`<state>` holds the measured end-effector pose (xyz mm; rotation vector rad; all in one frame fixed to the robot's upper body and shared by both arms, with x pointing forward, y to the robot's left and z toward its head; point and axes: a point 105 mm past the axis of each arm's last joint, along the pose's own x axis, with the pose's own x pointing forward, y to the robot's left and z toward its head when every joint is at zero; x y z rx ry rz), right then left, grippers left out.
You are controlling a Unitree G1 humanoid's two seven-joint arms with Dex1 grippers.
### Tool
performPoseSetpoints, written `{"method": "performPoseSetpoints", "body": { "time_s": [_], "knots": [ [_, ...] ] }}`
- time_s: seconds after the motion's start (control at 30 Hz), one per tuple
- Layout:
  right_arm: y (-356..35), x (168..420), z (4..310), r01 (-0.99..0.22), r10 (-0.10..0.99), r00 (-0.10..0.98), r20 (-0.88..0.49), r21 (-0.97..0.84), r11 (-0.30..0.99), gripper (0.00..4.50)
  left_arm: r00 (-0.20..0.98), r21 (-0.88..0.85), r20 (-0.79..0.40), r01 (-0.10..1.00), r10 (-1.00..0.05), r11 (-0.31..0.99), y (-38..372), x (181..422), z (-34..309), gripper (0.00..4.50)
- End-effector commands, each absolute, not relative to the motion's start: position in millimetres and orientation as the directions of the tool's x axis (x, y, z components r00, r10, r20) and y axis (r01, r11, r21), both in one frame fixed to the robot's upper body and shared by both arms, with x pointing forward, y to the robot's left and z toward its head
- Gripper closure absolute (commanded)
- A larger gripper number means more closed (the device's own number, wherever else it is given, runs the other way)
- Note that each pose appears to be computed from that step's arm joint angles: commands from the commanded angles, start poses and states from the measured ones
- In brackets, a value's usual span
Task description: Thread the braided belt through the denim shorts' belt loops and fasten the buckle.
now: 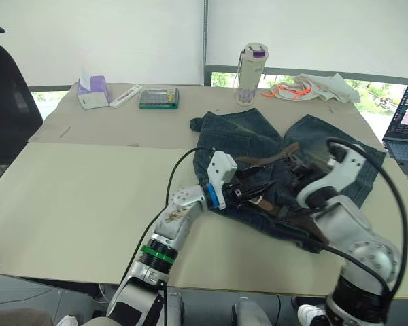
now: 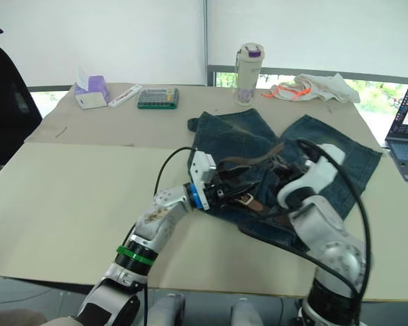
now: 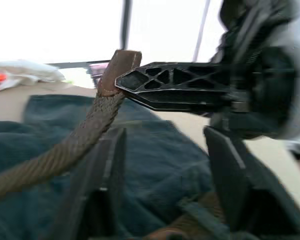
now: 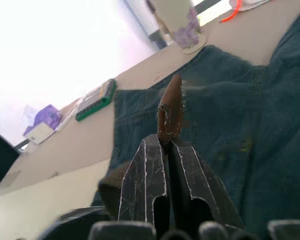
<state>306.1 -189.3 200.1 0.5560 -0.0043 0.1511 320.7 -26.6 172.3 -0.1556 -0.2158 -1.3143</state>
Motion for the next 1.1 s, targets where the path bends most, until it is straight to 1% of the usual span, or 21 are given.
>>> {"method": "performPoseSetpoints", "body": {
  "time_s": [0.03, 0.07, 0.1, 0.17, 0.27, 0.33, 0.37, 0.47, 0.5, 0.57, 0.7, 0.83, 0.9, 0.93, 1.0, 1.03, 1.1],
  "knots": [
    [-216, 288, 214, -0.131, 0.096, 0.991, 0.096, 0.506, 0.853, 4.5, 0.201, 0.013, 0.313, 0.976, -0.928, 0.216, -7, 331, 196, 0.46],
    [-224, 283, 211, -0.116, 0.088, 0.993, 0.079, 0.495, 0.861, 4.5, 0.214, -0.003, 0.319, 0.974, -0.923, 0.225, 0, 337, 198, 0.11],
    [-231, 278, 209, -0.102, 0.083, 0.995, 0.061, 0.485, 0.868, 4.5, 0.226, -0.018, 0.326, 0.972, -0.918, 0.233, 5, 343, 200, 0.05],
    [-239, 269, 204, -0.088, 0.09, 0.996, 0.018, 0.451, 0.888, 4.5, 0.245, -0.023, 0.32, 0.968, -0.915, 0.251, 12, 353, 200, 0.05],
    [-249, 250, 192, -0.095, 0.137, 0.987, -0.086, 0.377, 0.921, 4.5, 0.263, -0.054, 0.301, 0.964, -0.917, 0.259, 19, 366, 194, 0.05],
    [-254, 241, 189, -0.108, 0.164, 0.978, -0.129, 0.361, 0.926, 4.5, 0.273, -0.032, 0.232, 0.962, -0.934, 0.273, 17, 373, 183, 0.05],
    [-255, 236, 187, -0.12, 0.184, 0.97, -0.156, 0.346, 0.93, 4.5, 0.262, -0.002, 0.192, 0.964, -0.946, 0.266, 15, 373, 176, 0.05],
    [-256, 225, 178, -0.151, 0.224, 0.944, -0.243, 0.286, 0.946, 4.5, 0.231, 0.036, 0.131, 0.971, -0.964, 0.238, 10, 374, 165, 0.05],
    [-256, 222, 175, -0.158, 0.23, 0.935, -0.27, 0.263, 0.952, 4.5, 0.223, 0.047, 0.116, 0.972, -0.968, 0.23, 8, 375, 163, 0.05],
    [-263, 218, 171, -0.14, 0.208, 0.931, -0.299, 0.231, 0.963, 4.5, 0.206, 0.068, 0.084, 0.975, -0.975, 0.212, 2, 375, 157, 0.05],
    [-264, 218, 174, -0.152, 0.212, 0.935, -0.284, 0.219, 0.964, 4.5, 0.168, 0.083, 0.063, 0.981, -0.984, 0.173, -10, 372, 150, 1.16],
    [-264, 218, 175, -0.157, 0.212, 0.938, -0.276, 0.21, 0.965, 4.5, 0.17, 0.081, 0.072, 0.981, -0.983, 0.175, -22, 373, 146, 2.6],
    [-264, 218, 176, -0.159, 0.213, 0.939, -0.271, 0.207, 0.965, 4.5, 0.162, 0.081, 0.069, 0.983, -0.984, 0.167, -25, 372, 142, 3.28],
    [-263, 218, 177, -0.16, 0.213, 0.939, -0.269, 0.206, 0.965, 4.5, 0.156, 0.077, 0.064, 0.984, -0.986, 0.161, -27, 371, 140, 3.52],
    [-263, 218, 177, -0.159, 0.212, 0.94, -0.266, 0.207, 0.965, 4.5, 0.157, 0.068, 0.058, 0.985, -0.986, 0.161, -28, 370, 136, 4.26],
    [-264, 218, 177, -0.158, 0.211, 0.941, -0.265, 0.207, 0.965, 4.5, 0.158, 0.066, 0.057, 0.985, -0.986, 0.161, -29, 370, 135, 4.45],
    [-264, 218, 177, -0.155, 0.208, 0.941, -0.266, 0.206, 0.966, 4.5, 0.142, 0.053, 0.05, 0.988, -0.989, 0.145, -32, 367, 131, 4.45]
  ]
}}
